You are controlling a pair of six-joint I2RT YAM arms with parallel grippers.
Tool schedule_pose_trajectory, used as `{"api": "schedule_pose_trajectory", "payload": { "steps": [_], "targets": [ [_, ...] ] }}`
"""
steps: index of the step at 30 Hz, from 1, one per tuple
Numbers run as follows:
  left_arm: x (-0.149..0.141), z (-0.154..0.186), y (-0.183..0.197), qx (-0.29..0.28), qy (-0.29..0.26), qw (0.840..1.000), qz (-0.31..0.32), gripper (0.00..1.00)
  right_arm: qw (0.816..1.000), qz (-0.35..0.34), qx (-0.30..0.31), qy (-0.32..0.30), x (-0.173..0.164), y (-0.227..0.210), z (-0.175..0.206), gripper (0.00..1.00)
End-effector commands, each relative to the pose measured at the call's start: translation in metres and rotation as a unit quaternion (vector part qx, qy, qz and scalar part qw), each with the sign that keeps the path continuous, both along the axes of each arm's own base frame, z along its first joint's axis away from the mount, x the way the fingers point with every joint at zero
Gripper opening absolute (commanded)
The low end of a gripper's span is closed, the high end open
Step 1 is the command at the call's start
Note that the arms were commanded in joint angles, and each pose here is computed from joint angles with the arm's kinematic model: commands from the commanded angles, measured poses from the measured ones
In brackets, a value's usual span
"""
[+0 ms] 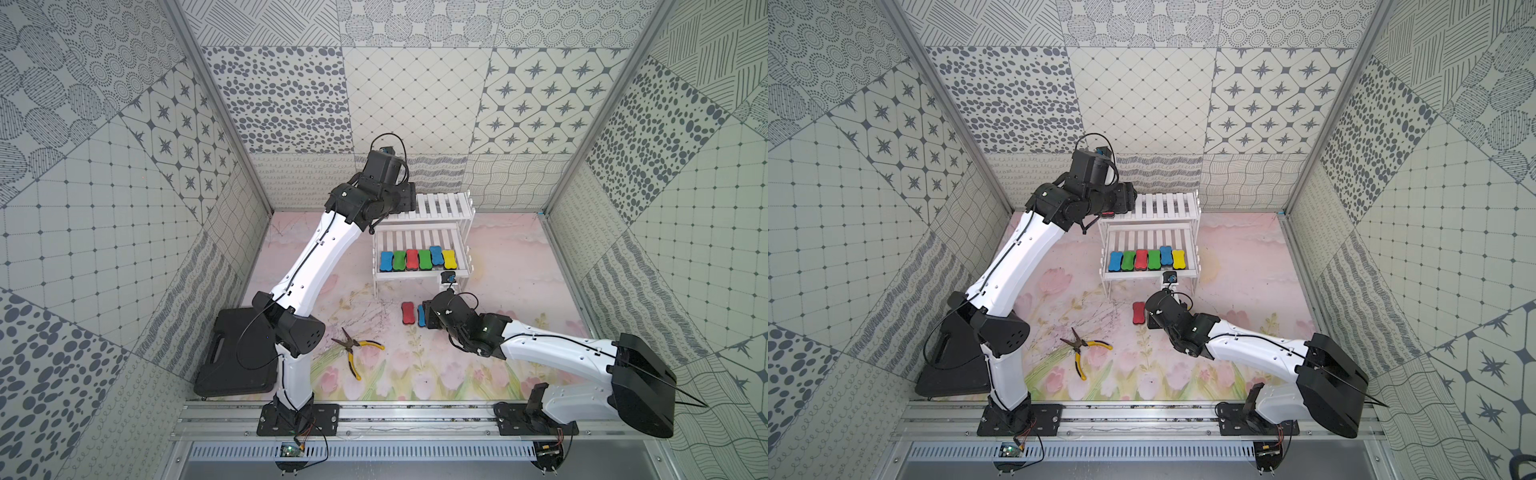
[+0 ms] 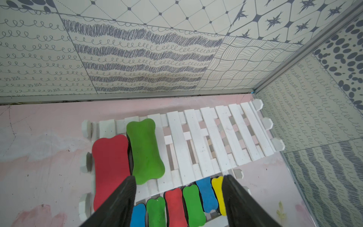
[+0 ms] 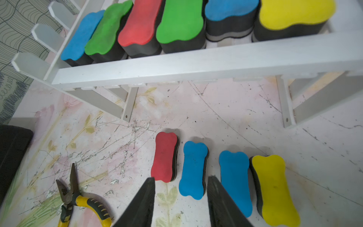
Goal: Remove the whiteboard erasers from the shelf
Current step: Pick up the whiteboard eraser from the shelf.
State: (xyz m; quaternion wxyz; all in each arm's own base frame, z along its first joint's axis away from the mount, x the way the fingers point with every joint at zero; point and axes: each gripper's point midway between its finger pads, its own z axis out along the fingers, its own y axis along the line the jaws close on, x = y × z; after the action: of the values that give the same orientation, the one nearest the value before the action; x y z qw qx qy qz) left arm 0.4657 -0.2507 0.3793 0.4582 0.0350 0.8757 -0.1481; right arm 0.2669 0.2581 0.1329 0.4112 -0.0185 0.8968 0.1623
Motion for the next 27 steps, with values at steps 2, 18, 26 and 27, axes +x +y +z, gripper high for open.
{"api": "schedule_pose_trajectory", "payload": {
  "steps": [2,18,26,27],
  "targets": [
    [0.019,-0.016,0.01,0.068,-0.006,0.997,0.026,0.7,1.0,-0.008,0.019,0.0,0.001,-0.005,0.003,0.47],
    [0.029,-0.041,0.013,0.091,0.014,0.994,0.051,0.7,0.999,-0.022,0.023,0.011,0.006,-0.013,-0.004,0.47],
    [0.029,-0.053,0.004,0.095,0.025,0.995,0.036,0.67,0.999,-0.026,0.024,0.015,0.006,-0.015,-0.008,0.47],
    [0.029,-0.053,0.003,0.095,0.026,0.995,0.033,0.67,0.999,-0.027,0.025,0.016,0.006,-0.015,-0.009,0.47]
  ]
}}
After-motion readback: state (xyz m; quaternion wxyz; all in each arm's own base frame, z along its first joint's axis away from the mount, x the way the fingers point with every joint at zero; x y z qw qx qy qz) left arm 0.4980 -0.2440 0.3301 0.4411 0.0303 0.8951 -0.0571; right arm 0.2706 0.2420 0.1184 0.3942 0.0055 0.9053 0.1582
